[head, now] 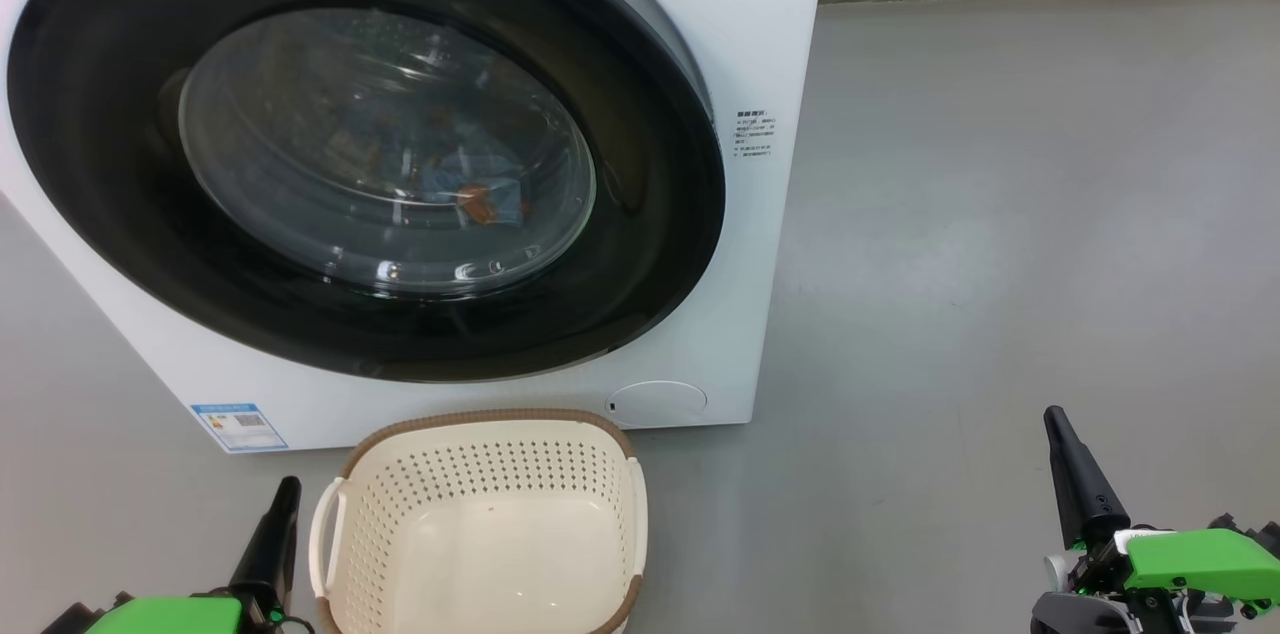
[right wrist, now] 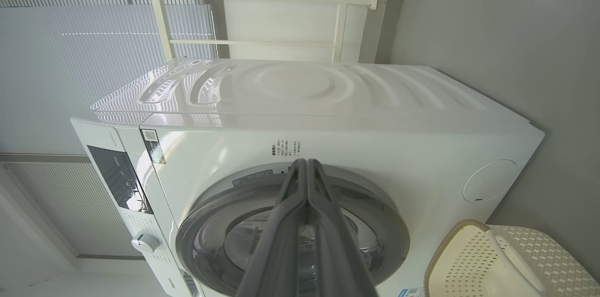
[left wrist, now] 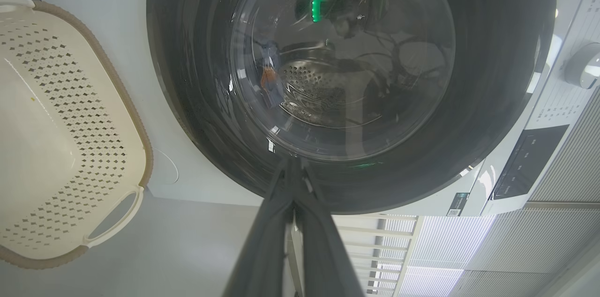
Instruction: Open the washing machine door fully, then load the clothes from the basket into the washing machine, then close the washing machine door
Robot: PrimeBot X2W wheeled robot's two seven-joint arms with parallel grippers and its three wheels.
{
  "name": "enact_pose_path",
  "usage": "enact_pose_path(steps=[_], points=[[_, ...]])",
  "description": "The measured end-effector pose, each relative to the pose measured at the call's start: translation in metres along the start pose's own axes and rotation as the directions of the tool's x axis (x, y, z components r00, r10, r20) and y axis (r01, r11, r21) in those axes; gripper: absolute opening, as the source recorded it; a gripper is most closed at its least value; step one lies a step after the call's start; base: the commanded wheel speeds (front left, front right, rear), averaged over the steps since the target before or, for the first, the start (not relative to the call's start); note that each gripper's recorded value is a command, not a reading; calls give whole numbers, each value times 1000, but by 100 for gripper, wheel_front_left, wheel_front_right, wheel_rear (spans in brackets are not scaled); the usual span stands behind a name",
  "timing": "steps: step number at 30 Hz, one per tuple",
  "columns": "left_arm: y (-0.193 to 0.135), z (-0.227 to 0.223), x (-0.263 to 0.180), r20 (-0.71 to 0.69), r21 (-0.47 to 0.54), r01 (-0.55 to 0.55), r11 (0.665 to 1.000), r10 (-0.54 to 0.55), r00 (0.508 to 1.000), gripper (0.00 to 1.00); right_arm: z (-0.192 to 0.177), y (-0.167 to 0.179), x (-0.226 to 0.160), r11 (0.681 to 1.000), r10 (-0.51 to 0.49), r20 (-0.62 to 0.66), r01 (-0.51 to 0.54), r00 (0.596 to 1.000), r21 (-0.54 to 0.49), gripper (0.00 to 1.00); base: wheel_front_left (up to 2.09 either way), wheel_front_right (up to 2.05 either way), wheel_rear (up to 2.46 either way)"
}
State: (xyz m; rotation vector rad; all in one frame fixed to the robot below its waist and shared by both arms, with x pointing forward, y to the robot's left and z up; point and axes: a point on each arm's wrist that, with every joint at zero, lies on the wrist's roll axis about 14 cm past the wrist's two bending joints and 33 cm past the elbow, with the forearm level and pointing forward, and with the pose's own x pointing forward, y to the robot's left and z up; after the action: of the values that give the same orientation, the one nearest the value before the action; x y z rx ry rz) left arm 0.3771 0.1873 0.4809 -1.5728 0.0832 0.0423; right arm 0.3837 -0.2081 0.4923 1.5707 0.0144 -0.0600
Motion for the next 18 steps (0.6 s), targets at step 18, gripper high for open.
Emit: enact_pose_path(steps=[18], points=[[0,0,0,-3,0,0,1000,0,1000,0,0,0,0,1000,0,2,0,1000,1,0,0,0,0]])
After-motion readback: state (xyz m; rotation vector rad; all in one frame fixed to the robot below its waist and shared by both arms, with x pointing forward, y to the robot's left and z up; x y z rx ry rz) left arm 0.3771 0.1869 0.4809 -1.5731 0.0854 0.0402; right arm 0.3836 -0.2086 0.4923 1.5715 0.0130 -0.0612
